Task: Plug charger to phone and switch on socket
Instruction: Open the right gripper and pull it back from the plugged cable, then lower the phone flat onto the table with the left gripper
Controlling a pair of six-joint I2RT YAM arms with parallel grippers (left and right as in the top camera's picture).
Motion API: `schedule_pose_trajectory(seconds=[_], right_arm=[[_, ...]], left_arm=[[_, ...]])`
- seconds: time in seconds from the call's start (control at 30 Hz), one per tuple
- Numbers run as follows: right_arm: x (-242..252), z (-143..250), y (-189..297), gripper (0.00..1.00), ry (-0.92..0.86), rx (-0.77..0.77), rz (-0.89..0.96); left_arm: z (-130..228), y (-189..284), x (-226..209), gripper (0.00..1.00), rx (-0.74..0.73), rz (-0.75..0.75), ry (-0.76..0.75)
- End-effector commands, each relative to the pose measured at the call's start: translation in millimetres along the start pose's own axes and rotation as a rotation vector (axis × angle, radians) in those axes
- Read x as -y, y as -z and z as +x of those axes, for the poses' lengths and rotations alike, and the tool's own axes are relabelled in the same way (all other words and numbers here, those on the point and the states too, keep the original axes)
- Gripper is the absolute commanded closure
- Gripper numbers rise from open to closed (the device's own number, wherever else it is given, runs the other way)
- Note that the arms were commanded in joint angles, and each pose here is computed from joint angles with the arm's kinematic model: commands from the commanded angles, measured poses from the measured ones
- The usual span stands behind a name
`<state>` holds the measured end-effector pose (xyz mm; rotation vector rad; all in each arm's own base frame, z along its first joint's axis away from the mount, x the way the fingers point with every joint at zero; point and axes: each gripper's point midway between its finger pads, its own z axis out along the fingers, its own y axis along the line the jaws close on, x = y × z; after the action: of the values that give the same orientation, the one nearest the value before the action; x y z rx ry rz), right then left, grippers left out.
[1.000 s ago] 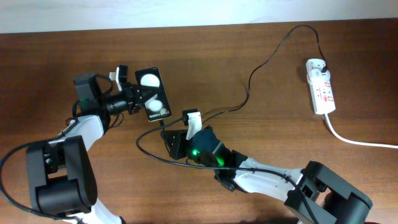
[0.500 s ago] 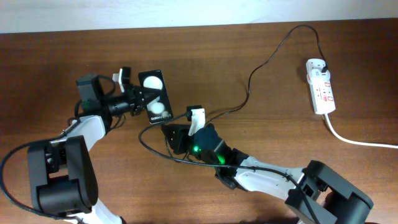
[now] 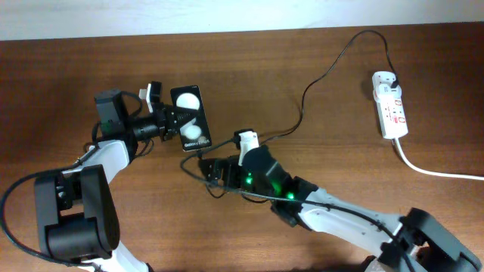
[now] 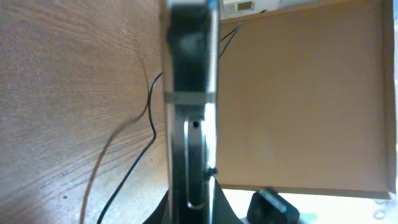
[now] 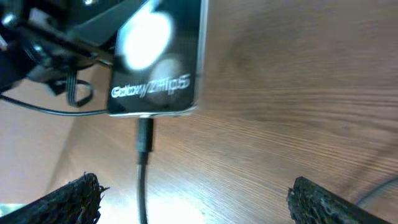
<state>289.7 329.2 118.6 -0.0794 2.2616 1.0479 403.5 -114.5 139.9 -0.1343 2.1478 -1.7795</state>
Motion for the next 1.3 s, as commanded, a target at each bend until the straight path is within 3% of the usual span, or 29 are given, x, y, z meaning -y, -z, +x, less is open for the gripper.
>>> schedule_pose_trajectory(seconds=[0.0,0.1,0.27,0.53,0.73,0.93,1.2,1.27], right_arm=[[7,-21,19,0.01,-0.015,-0.023,-0.032],[32,-25,30,0.01,-0.09,-0.102,-0.037],[54,-19,41,0.01,-0.049,-0.185,-0.038],[74,-25,40,0.01,-0.053,-0.138,0.068],[91,3,47,0.02,-0.107,-0.245,0.147],[91,4,48,0.01,-0.11,-0.249,0.15],[91,4,47,0.01,-0.11,-0.25,0.151],[91,4,47,0.01,-0.11,-0.25,0.151]], left_arm=[[0,2,9,0.97,0.001,0.01,-0.094],[-2,2,6,1.0,0.012,-0.006,-0.15],[0,-1,7,1.0,0.004,-0.004,-0.222],[0,-5,2,0.99,0.008,-0.032,-0.229],[-2,2,-76,0.98,0.125,-0.457,-0.032],[0,4,-102,0.98,0.161,-0.65,-0.031],[24,-17,-105,0.92,0.088,-0.702,-0.034],[23,-17,-105,0.86,0.09,-0.701,-0.037]])
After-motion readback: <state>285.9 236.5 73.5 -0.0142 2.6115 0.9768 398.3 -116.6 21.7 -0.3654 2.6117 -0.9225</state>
